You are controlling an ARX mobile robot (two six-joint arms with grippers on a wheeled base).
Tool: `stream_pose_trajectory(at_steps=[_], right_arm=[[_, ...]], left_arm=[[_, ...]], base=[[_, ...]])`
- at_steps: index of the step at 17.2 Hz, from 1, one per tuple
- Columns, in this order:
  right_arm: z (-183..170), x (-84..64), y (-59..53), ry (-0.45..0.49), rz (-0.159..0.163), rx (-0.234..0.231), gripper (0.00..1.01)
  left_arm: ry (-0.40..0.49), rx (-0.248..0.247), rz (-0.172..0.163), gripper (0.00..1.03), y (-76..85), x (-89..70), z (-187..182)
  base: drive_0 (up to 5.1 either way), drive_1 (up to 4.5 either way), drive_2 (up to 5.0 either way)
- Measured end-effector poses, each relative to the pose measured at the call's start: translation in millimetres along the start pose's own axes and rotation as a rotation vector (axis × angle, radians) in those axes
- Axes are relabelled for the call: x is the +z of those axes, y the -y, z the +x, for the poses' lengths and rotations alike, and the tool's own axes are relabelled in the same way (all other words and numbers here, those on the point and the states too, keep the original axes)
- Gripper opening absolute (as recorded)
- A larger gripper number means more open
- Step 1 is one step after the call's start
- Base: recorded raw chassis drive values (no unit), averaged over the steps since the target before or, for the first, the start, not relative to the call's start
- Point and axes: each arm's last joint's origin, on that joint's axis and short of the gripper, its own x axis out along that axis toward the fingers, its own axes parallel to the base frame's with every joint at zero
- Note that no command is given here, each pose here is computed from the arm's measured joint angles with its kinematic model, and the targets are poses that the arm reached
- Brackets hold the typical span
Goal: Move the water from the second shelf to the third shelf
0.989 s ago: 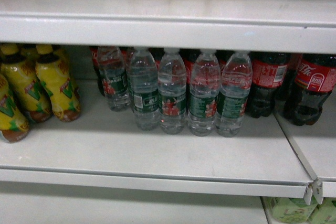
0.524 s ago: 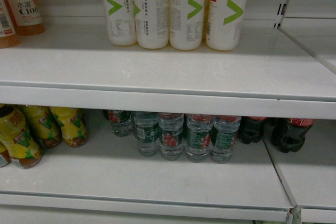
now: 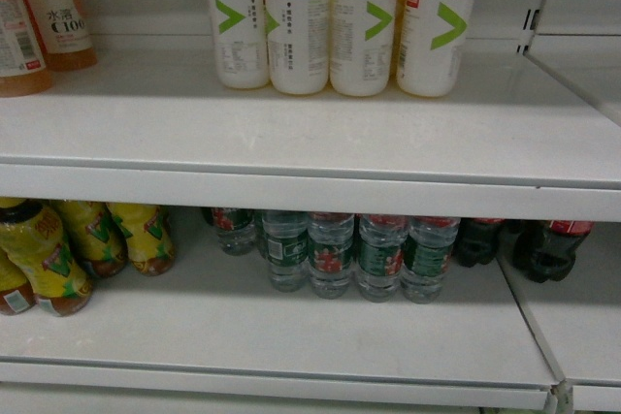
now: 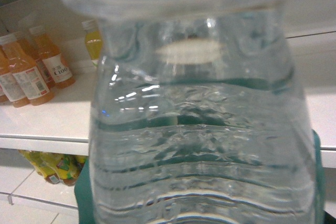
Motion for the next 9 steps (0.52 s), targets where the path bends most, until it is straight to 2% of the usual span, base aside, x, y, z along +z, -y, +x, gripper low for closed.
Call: stream_pose_trajectory(at_steps=[9], right_arm=[[0.0, -0.2, 0.0, -0.003, 0.001, 0.002, 0.43]], left_arm=[[0.0, 0.001, 0.0, 0.98, 0.0, 0.0, 0.0]], base=[[-4.7, 2.44, 2.4]])
